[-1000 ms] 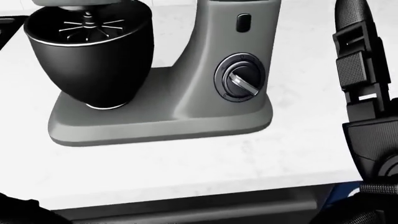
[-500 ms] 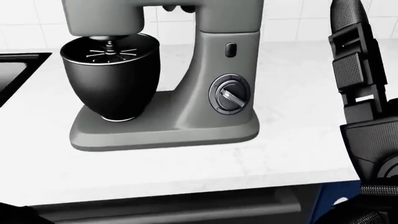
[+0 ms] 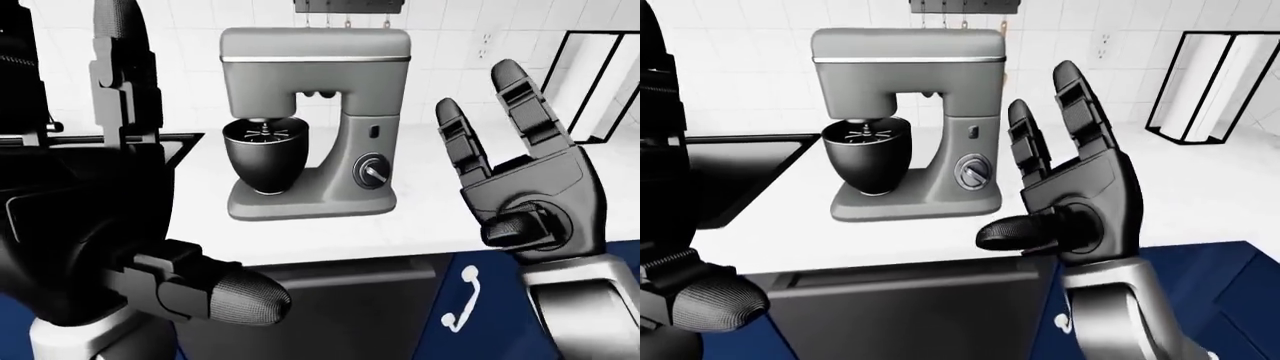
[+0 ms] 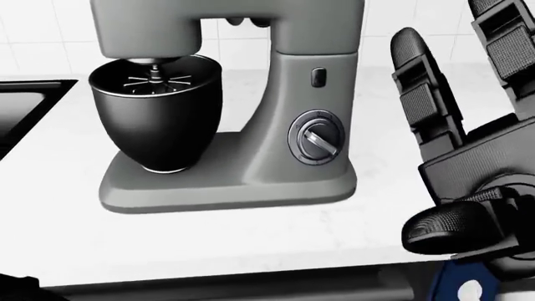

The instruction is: Open the stand mixer head.

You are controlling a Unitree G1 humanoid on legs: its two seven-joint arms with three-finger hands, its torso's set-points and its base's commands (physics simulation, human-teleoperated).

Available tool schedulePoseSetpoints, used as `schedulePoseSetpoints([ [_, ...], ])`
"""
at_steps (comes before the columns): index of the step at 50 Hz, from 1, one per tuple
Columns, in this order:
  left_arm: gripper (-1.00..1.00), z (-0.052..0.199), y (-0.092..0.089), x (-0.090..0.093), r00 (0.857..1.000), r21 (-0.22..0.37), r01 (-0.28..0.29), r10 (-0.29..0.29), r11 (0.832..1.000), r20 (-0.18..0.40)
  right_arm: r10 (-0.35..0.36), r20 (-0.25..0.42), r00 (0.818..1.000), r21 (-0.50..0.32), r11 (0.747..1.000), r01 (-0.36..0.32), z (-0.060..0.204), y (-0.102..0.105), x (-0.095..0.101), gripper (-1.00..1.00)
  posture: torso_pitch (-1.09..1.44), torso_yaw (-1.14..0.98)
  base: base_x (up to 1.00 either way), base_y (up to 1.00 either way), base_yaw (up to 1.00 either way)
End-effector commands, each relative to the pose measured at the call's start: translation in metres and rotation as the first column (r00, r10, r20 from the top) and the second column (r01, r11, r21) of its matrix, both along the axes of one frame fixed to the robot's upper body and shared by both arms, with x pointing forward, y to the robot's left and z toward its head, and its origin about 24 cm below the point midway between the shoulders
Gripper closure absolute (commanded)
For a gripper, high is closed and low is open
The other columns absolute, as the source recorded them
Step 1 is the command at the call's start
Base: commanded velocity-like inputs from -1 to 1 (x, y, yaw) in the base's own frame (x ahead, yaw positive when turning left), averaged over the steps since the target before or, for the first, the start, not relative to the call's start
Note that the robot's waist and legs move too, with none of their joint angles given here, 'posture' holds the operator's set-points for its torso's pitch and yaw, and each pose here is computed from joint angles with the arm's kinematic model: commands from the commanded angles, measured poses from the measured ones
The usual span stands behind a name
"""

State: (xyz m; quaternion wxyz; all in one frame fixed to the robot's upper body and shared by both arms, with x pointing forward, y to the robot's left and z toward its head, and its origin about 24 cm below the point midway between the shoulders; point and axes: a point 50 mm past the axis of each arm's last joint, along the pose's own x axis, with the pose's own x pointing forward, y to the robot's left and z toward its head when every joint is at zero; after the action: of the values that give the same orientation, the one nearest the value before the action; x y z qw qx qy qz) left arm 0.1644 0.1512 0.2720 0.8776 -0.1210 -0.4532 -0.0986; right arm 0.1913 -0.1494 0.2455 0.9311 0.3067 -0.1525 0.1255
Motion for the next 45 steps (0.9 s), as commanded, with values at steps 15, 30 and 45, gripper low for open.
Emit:
schedulePoseSetpoints([
  [15, -1.0, 0.005, 0.002, -0.002, 0.999, -0.008, -0.014, 0.014, 1.0, 0.032, 0.004, -0.103, 0.995, -0.01, 1.0, -0.005, -0.02, 0.007, 0.013, -1.0, -0.41, 0.0, 0.0, 0.0, 0.0],
  [30, -1.0, 0.004, 0.002, -0.002, 0.999, -0.006, -0.014, 0.014, 1.0, 0.031, 0.034, -0.122, 0.992, -0.009, 0.999, -0.036, -0.025, 0.016, 0.017, -1.0, -0.41, 0.0, 0.0, 0.0, 0.0],
  [45, -1.0, 0.005, 0.002, -0.001, 0.999, -0.008, -0.014, 0.014, 1.0, 0.032, 0.066, -0.112, 0.992, -0.01, 0.998, -0.068, -0.022, 0.025, 0.015, -1.0, -0.41, 0.0, 0.0, 0.0, 0.0],
])
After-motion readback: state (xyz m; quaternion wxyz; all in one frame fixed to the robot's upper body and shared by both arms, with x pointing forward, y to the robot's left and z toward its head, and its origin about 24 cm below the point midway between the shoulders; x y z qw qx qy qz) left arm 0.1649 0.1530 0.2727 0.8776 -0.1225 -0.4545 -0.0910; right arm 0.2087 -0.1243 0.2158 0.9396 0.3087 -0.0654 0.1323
